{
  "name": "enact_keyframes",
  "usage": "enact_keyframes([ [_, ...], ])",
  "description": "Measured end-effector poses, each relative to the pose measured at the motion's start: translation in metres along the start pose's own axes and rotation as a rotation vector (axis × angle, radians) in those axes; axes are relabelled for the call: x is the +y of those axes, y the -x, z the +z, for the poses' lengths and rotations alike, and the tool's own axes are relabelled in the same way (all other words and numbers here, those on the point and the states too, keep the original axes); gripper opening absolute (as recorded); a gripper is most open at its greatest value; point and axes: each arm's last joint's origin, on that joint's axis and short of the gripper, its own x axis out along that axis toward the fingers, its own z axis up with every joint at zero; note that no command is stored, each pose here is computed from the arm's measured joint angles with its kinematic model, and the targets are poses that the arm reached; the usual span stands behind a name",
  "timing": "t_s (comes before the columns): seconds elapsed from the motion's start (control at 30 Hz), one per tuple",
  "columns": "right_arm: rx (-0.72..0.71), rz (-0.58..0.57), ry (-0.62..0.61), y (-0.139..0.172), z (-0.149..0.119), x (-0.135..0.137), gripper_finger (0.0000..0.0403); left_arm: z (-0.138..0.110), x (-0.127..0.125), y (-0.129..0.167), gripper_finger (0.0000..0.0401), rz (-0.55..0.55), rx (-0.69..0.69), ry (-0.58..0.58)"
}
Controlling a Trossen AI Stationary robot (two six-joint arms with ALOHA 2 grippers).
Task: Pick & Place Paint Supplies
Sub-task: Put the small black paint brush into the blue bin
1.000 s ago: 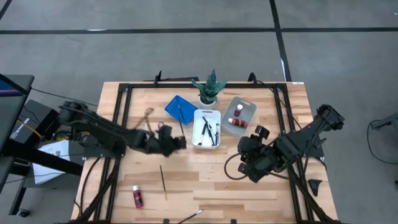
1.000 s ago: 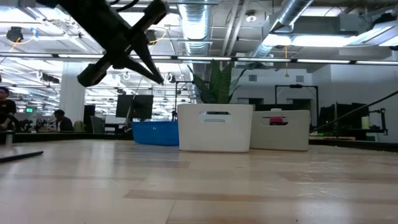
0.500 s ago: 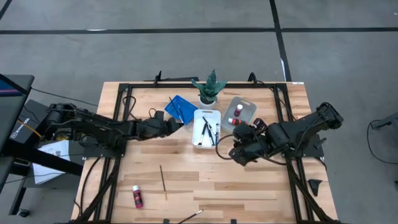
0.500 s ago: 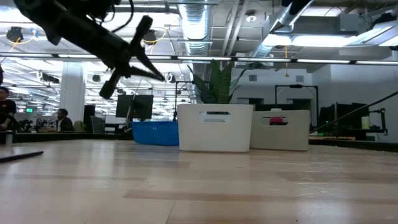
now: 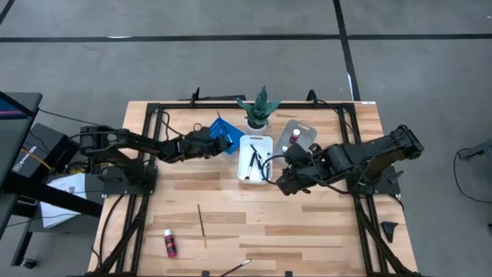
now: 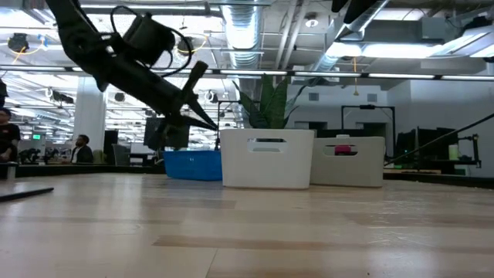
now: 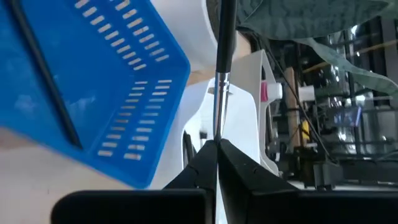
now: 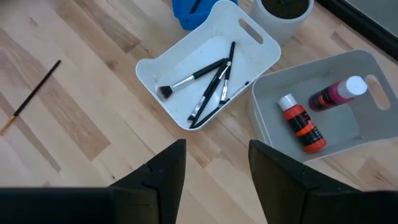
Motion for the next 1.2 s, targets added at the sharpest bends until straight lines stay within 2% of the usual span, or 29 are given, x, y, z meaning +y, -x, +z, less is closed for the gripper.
enact_keyframes([
  [0.23, 0.006, 0.004, -0.027, 0.000, 0.000, 0.000, 0.0170, 0.008, 0.007, -0.005, 0.0000, -0.007, 0.046, 0.014],
  [0.37, 0.022, 0.012, -0.030, 0.000, -0.001, 0.000, 0.0170, 0.003, 0.011, 0.003, 0.0000, -0.014, 0.069, 0.053],
  [0.5, 0.022, 0.012, -0.032, 0.000, 0.000, 0.000, 0.0170, -0.003, 0.026, 0.012, 0.0000, 0.028, 0.062, 0.092],
  [0.57, 0.022, 0.011, -0.036, -0.001, 0.001, 0.000, 0.0170, -0.003, 0.030, 0.016, 0.0000, 0.004, 0.044, 0.100],
  [0.77, 0.020, 0.005, -0.047, -0.003, 0.004, -0.002, 0.0170, 0.000, 0.028, 0.016, 0.0000, -0.039, 0.020, 0.117],
  [1.2, 0.013, -0.001, -0.047, -0.004, 0.006, -0.003, 0.0170, 0.001, 0.033, 0.016, 0.0000, 0.014, 0.046, 0.143],
])
